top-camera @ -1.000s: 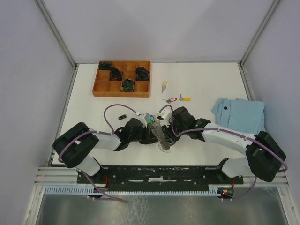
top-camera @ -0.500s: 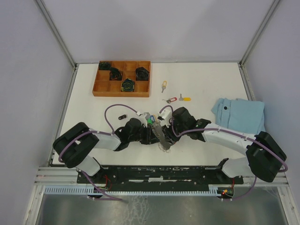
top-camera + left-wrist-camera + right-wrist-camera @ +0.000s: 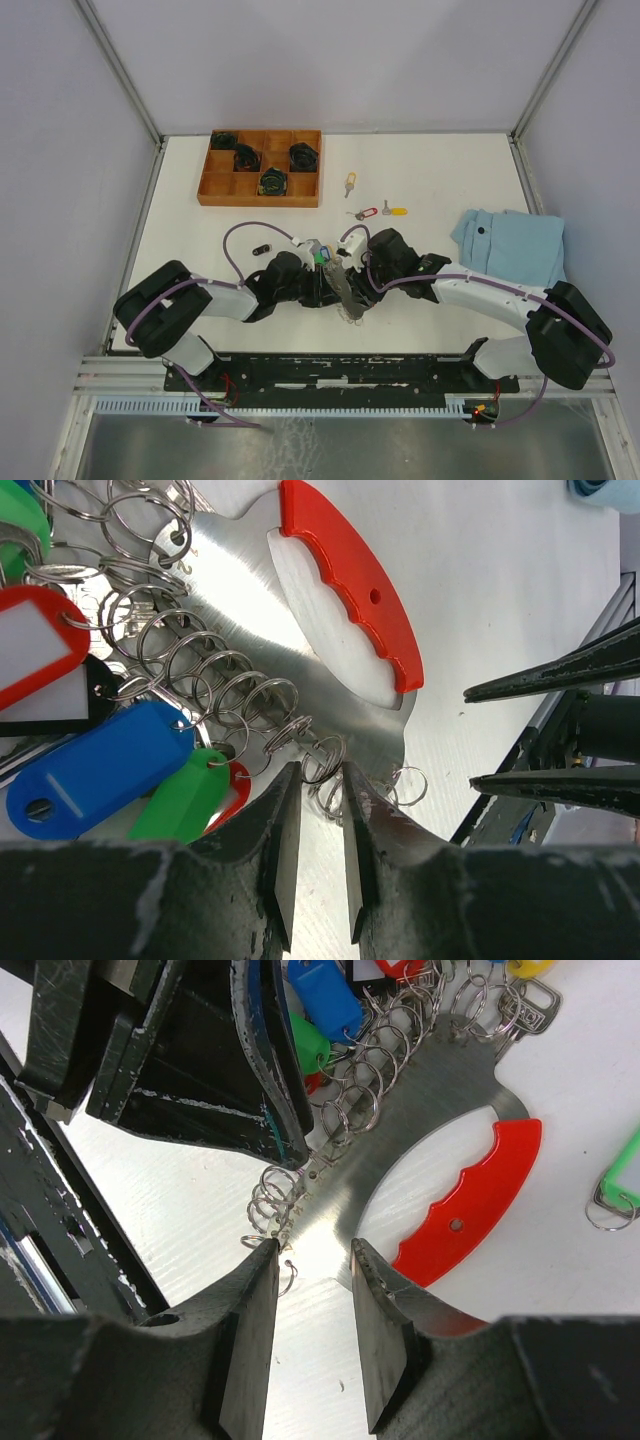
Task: Put the keys on the keyring
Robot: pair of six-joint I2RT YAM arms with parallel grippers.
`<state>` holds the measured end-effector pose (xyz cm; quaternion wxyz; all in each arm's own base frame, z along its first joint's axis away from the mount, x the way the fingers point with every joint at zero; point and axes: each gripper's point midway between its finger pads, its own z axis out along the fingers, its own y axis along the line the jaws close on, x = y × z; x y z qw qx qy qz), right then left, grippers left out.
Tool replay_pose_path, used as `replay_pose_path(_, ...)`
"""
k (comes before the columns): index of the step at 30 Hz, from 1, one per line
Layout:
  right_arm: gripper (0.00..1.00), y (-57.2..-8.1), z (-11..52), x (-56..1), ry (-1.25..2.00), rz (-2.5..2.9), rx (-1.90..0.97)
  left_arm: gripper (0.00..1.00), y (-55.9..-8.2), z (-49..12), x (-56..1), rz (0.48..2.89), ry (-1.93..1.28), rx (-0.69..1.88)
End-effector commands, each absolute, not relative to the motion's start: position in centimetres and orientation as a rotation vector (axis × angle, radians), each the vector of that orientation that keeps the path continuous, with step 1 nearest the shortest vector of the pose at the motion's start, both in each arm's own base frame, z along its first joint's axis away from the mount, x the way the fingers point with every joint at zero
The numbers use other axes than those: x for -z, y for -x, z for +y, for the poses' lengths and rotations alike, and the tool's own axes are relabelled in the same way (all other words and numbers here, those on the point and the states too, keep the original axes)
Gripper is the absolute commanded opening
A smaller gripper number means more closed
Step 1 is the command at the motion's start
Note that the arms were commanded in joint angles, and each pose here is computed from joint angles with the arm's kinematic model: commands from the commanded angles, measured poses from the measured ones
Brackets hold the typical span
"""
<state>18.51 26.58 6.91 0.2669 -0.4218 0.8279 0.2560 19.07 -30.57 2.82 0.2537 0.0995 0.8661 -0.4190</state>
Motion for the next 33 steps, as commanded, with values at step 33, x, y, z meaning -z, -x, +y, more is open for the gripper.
replay_pose_path(33, 0.44, -18.46, 27.19, -8.35, 1.122, 2.173, -0.732, 0.03, -20.21, -31.39, -3.69, 2.333, -0.289, 1.125)
